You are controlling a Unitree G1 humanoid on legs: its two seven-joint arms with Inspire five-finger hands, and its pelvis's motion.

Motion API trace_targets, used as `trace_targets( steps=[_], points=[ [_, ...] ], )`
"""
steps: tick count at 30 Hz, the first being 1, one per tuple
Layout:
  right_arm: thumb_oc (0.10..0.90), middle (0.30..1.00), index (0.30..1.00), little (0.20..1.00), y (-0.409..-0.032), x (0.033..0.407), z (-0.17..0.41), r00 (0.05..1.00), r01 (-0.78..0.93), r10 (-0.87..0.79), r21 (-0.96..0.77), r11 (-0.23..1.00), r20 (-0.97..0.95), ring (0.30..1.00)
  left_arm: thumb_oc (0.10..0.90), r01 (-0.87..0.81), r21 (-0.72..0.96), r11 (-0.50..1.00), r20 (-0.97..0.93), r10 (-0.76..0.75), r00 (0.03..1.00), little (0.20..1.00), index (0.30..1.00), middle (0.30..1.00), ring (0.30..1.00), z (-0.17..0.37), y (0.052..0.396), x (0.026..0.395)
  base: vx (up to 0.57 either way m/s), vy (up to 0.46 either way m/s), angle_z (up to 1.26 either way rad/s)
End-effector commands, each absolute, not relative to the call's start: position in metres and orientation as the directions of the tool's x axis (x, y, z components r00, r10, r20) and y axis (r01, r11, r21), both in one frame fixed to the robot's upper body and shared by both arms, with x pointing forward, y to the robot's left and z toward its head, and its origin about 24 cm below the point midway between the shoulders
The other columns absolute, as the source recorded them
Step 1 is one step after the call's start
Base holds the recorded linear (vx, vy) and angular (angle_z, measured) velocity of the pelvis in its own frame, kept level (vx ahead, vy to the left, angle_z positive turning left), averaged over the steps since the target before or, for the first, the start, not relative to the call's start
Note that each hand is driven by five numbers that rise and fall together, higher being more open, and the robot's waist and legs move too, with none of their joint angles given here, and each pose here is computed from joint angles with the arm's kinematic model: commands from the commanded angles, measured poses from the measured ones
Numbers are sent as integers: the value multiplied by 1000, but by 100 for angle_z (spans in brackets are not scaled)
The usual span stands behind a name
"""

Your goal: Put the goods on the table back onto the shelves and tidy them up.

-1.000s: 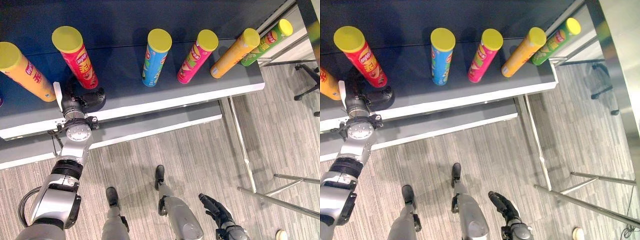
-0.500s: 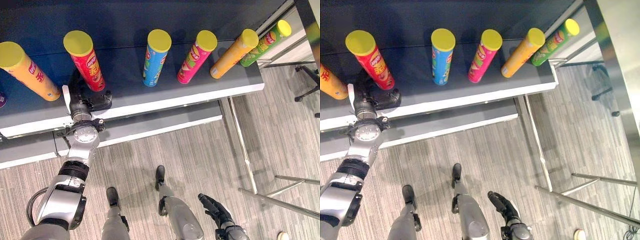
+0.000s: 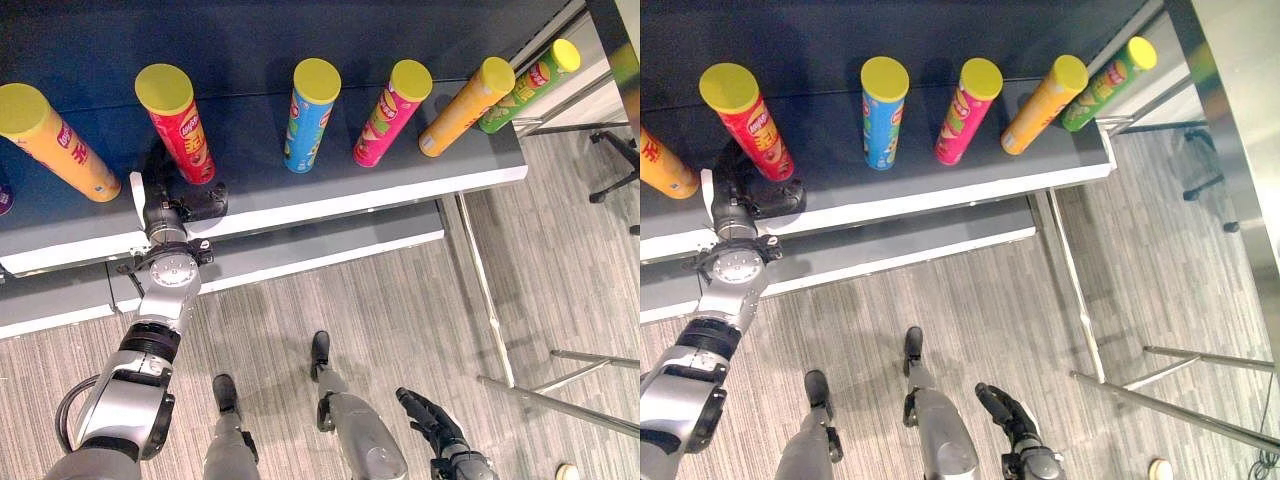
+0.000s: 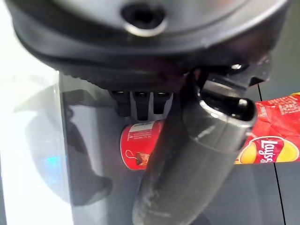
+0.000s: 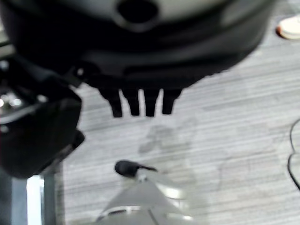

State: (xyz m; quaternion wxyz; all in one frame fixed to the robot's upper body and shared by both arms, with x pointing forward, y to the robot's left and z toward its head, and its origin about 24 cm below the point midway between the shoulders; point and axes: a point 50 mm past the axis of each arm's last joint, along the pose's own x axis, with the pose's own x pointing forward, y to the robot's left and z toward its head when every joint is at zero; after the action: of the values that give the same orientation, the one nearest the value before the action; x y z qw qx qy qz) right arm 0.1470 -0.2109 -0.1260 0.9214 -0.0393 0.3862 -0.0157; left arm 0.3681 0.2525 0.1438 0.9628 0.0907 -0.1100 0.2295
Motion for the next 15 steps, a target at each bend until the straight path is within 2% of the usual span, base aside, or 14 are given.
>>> trace_targets(
  steps=[1, 15],
  points=[
    [800, 900, 900, 900, -232, 129, -126, 687, 34, -129, -145, 989, -716, 900, 800, -427, 85, 900, 455, 346, 821, 900, 900, 900, 900, 186, 244, 370, 0, 0, 0],
    [800, 900, 900, 900, -231, 128, -127, 682, 36, -130, -145, 989, -719, 900, 800, -411, 80, 908, 425, 342, 838, 900, 900, 900, 900, 175, 240, 369, 0, 0, 0]
  ],
)
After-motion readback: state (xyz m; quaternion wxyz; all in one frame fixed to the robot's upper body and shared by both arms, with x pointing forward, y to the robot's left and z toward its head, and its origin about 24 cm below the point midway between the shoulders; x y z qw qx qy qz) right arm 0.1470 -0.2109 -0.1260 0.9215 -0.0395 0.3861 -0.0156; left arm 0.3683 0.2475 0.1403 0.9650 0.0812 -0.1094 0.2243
